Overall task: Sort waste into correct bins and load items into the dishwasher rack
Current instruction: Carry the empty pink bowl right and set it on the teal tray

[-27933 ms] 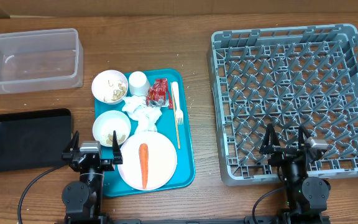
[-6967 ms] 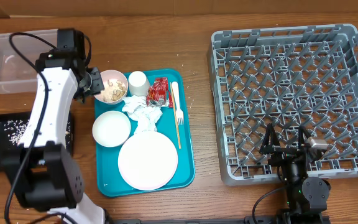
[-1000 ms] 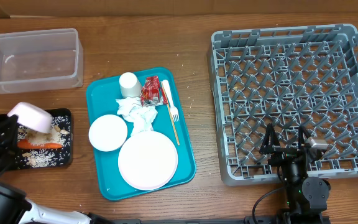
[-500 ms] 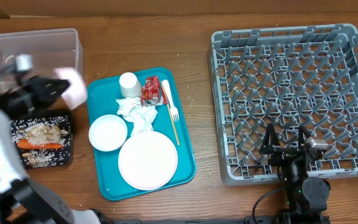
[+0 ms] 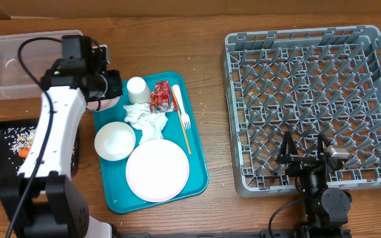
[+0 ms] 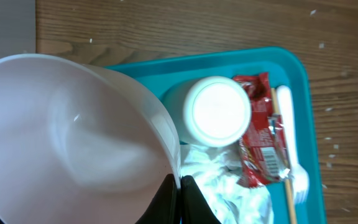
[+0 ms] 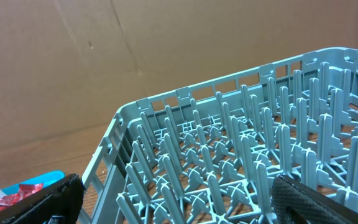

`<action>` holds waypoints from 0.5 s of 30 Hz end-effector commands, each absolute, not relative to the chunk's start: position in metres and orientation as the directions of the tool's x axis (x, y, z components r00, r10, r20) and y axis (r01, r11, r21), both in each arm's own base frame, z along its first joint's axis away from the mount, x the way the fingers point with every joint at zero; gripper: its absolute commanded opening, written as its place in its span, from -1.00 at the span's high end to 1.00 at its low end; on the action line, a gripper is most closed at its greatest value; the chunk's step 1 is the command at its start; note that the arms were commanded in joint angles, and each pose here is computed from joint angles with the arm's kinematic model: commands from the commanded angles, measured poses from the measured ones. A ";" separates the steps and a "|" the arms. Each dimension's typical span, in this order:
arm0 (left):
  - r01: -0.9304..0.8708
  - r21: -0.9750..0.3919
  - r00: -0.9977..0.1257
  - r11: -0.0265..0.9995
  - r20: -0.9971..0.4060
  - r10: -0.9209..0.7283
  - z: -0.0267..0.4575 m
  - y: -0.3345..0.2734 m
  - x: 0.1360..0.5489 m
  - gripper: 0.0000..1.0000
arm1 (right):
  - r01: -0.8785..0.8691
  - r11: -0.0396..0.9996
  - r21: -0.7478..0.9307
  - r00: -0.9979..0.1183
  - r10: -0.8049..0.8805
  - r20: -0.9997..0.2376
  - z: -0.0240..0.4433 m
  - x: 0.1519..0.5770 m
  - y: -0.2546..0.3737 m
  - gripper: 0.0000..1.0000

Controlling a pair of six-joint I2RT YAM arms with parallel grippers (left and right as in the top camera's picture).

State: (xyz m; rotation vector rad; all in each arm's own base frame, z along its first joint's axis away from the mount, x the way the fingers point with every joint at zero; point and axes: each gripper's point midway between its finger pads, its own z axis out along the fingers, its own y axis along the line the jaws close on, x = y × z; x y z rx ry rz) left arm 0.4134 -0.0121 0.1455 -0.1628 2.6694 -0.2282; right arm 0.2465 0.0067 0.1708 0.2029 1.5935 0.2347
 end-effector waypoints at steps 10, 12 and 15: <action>-0.024 -0.010 -0.925 1.000 -0.379 -0.025 0.096 -0.010 0.428 0.92 | -0.027 0.963 0.268 -0.031 0.267 -0.963 0.170 0.246 0.009 -1.00; -0.012 -0.005 -0.928 1.000 -0.374 -0.013 0.088 -0.010 0.432 0.92 | -0.027 0.963 0.268 -0.031 0.267 -0.963 0.170 0.246 0.009 -1.00; 0.005 0.002 -0.929 1.000 -0.371 0.006 0.079 -0.011 0.436 0.92 | -0.027 0.963 0.268 -0.031 0.267 -0.963 0.170 0.246 0.009 -1.00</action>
